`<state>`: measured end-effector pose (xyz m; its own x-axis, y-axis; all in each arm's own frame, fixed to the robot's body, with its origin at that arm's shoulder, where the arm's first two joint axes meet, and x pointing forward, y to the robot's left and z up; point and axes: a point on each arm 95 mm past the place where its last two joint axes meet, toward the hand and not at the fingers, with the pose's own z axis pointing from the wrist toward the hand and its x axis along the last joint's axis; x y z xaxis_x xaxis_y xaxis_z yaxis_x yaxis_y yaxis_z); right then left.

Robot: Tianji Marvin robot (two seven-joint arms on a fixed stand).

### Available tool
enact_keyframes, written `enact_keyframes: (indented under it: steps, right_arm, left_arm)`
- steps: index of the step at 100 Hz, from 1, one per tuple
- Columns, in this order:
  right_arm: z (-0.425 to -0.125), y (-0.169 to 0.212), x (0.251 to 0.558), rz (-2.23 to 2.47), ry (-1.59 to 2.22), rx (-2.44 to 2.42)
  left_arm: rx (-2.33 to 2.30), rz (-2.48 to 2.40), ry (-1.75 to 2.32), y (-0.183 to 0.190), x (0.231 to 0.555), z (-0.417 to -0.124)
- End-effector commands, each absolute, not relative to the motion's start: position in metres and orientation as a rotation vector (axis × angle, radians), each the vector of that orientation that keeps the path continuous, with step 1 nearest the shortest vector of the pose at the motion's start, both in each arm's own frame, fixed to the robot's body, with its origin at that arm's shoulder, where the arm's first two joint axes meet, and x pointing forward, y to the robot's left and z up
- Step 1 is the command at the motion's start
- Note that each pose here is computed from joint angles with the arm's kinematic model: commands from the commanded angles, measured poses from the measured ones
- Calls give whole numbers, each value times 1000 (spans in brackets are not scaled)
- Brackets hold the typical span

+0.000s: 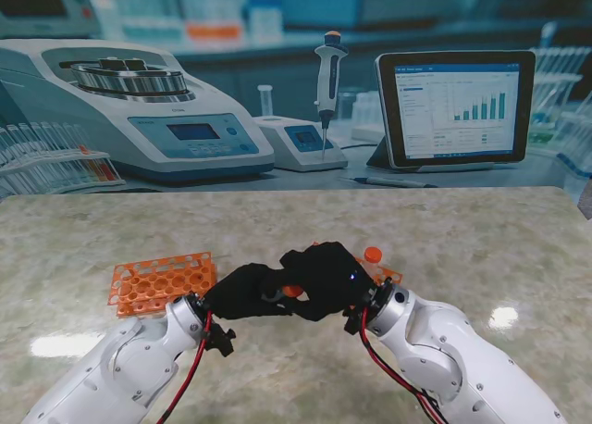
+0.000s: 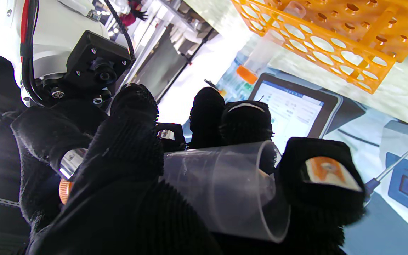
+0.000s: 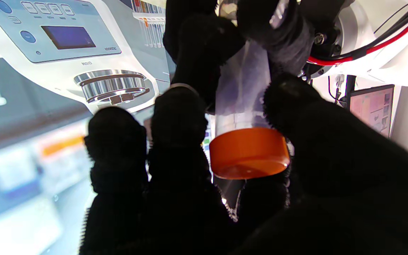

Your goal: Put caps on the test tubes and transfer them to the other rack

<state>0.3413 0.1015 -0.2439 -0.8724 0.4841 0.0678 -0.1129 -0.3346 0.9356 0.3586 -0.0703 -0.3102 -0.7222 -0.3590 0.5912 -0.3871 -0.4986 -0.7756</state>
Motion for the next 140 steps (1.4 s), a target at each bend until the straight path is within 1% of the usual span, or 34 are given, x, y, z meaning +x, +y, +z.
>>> enact_keyframes:
  steps: [1, 97, 140]
  right_arm:
    - [-261, 96, 344, 2208, 1575, 534]
    - [-257, 97, 348, 2269, 1534, 536]
    - [-252, 96, 344, 2284, 1542, 525]
  left_arm:
    - [1088, 2478, -1528, -81, 356, -295]
    - [1116, 2459, -1549, -80, 357, -294]
    - [1125, 2456, -1554, -76, 358, -293]
